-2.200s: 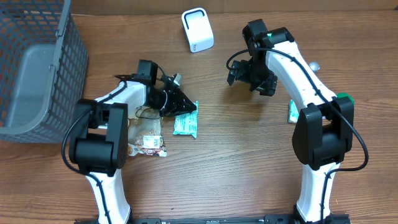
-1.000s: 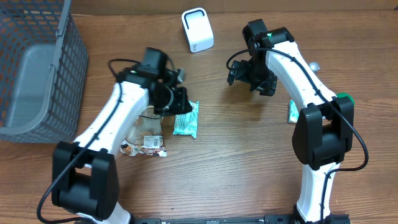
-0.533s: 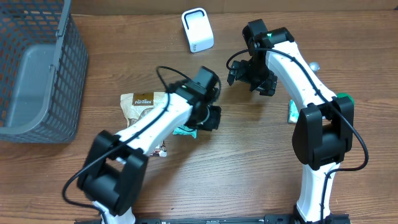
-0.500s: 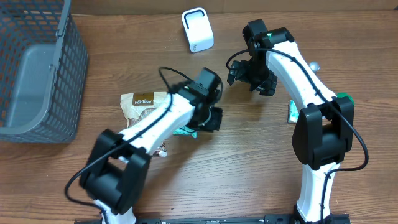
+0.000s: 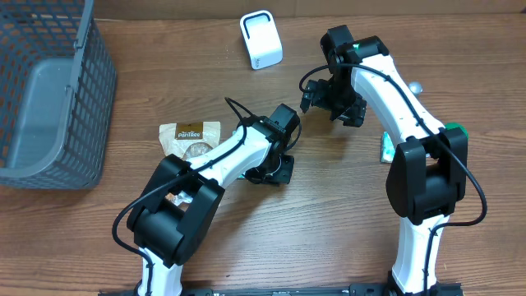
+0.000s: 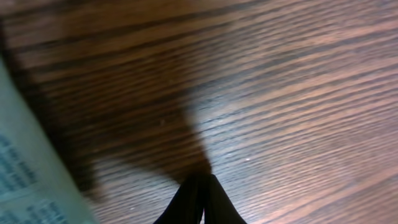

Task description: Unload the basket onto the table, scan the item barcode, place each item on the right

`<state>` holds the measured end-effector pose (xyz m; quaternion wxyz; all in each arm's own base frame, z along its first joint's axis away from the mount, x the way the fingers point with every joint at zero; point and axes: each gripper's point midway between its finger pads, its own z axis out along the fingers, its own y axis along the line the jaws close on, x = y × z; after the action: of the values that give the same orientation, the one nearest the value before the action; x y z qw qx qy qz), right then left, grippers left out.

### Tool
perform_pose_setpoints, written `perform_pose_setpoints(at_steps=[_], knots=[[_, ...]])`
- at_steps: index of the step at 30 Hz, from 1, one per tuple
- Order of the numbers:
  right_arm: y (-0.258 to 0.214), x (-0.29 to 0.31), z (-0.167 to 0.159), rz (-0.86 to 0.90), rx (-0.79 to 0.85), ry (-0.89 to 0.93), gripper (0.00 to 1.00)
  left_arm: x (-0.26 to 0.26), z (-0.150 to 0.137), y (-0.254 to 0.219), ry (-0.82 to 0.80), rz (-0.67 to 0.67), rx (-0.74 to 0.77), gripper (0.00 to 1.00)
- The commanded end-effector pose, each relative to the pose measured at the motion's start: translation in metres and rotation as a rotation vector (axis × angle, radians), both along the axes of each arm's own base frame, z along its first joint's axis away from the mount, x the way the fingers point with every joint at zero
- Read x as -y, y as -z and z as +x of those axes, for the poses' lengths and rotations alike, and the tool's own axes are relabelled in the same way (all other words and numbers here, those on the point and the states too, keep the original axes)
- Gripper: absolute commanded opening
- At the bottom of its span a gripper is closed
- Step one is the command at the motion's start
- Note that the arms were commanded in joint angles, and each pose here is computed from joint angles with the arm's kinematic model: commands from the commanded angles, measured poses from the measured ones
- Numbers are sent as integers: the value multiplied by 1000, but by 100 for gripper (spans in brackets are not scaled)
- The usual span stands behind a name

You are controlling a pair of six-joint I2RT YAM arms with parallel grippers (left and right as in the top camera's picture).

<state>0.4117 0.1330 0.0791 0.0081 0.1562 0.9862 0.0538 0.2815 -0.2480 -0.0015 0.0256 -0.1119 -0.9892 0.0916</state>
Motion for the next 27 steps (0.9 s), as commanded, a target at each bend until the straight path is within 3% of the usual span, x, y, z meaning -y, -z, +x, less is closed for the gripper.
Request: perform_pose_setpoints(at_steps=[1, 16, 27], knots=[[-8, 2, 2, -3, 23, 3, 100, -23, 6, 7, -12, 132, 44, 7], [-8, 2, 2, -3, 23, 3, 100, -55, 14, -3, -9, 228, 29, 6], [-8, 2, 2, -3, 23, 3, 100, -55, 43, -61, 18, 244, 77, 7]])
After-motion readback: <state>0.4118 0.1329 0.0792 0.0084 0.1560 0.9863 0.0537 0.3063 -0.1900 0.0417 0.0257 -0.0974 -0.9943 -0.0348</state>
